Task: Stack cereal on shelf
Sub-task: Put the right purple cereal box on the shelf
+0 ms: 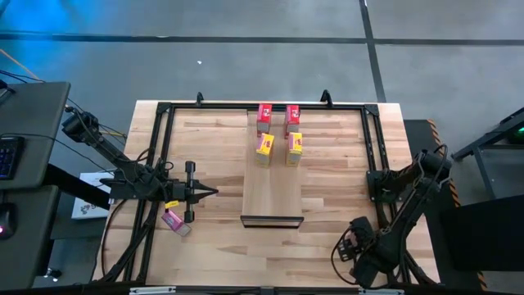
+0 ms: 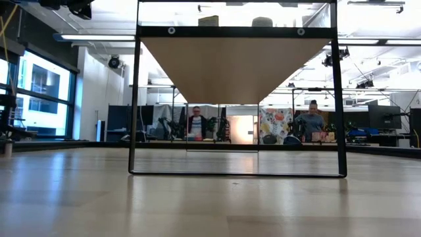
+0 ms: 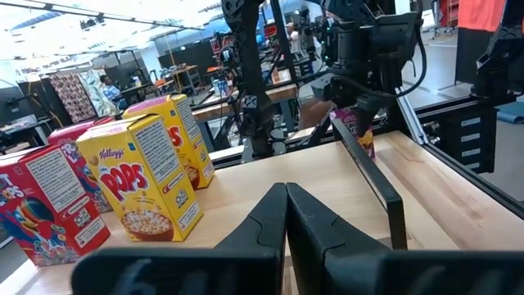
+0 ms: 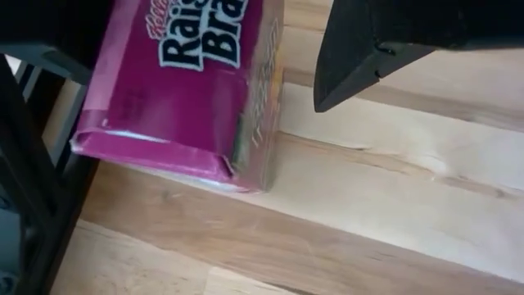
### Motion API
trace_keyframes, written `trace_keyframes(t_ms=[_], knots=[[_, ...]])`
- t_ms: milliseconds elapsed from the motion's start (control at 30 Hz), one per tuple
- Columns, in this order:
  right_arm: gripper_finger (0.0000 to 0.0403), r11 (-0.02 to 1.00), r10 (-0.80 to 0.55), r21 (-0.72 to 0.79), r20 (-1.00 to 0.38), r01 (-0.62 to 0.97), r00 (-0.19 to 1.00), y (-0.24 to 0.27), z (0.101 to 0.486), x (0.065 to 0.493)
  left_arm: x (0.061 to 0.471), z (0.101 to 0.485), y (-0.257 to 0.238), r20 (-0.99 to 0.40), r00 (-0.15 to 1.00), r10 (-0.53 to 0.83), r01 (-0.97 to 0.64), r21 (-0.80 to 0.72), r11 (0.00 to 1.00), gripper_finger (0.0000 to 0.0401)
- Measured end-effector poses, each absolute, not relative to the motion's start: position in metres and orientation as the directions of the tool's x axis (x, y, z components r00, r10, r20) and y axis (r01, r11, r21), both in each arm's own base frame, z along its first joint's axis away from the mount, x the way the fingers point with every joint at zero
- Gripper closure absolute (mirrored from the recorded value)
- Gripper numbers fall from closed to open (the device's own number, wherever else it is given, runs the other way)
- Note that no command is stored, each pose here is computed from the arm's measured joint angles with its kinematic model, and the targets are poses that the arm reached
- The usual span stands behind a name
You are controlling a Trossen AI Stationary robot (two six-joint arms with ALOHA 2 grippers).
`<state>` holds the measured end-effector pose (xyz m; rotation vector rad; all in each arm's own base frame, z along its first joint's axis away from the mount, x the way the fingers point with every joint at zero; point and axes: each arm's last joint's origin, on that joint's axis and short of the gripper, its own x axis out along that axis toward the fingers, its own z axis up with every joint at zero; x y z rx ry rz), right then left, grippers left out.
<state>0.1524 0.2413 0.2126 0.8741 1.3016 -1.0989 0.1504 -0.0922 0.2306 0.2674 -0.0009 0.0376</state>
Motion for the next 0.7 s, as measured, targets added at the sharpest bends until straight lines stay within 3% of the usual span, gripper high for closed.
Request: trace_keyframes(t_ms=[133,700], knots=[[0.0119,0.265,-0.139,-0.104,-0.988,0.959,-0.069,0.2399,0.2128,0.1515,0.1504,0.2306,-0.0922,0.005,0.999,0.037,-0.037,0.265,0.964,0.0401],[0.0251,0.299,-0.107,-0.103,-0.991,0.949,-0.074,0.2377,0.2198,0.1493,0.1504,0.2301,-0.0922,0.001,0.999,0.037,-0.036,0.286,0.958,0.0401]])
